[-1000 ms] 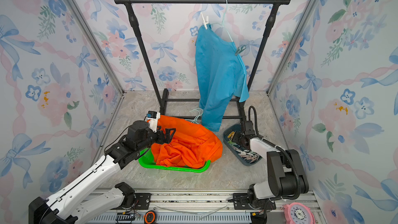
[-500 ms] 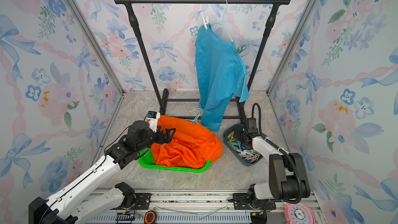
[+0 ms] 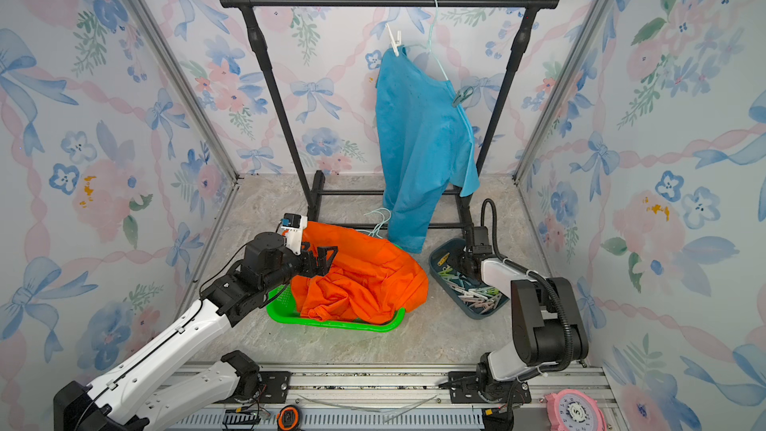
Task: Use clothespins to secure the t-shirt on both sides of the hanger
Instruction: Pick up the clothespin from the storage box.
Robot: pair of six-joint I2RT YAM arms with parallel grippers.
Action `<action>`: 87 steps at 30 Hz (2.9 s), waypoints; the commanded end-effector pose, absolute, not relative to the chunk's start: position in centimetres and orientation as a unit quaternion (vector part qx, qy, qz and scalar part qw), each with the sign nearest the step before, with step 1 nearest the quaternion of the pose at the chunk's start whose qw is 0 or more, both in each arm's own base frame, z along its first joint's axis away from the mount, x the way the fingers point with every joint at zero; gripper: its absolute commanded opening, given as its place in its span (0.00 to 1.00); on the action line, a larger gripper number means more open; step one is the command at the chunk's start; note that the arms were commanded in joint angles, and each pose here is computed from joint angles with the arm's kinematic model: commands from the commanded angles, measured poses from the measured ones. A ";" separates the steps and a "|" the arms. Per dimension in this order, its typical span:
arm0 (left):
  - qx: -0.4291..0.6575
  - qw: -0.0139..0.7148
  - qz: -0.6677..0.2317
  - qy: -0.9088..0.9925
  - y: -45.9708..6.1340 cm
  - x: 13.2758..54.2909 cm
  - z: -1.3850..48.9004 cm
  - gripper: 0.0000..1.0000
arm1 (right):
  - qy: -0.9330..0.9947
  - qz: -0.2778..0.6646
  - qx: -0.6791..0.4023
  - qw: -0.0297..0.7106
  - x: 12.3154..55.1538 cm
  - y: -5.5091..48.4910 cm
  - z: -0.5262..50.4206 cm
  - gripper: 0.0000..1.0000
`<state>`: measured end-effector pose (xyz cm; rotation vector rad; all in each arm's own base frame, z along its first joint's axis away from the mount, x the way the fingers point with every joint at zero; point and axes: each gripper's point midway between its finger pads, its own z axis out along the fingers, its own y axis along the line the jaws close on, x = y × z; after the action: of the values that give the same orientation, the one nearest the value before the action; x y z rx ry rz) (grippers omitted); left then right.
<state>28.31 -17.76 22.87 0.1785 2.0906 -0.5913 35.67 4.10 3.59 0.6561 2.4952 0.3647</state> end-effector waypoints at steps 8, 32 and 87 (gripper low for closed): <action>0.069 0.455 -0.236 0.856 -17.7 28.2 22.3 0.97 | 0.918 0.148 0.244 0.274 36.0 4.1 4.3 0.15; 0.365 0.681 -0.217 0.597 -25.6 29.3 32.9 0.97 | 0.899 0.278 0.103 0.322 33.4 9.0 20.9 0.07; 0.714 0.476 -0.263 0.442 -35.9 29.3 28.3 0.54 | 0.836 0.463 -0.173 0.238 27.1 22.7 29.3 0.03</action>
<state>29.81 -35.90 28.13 1.7290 1.0622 -0.5874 27.56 22.60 28.61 -0.4339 2.2934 1.3036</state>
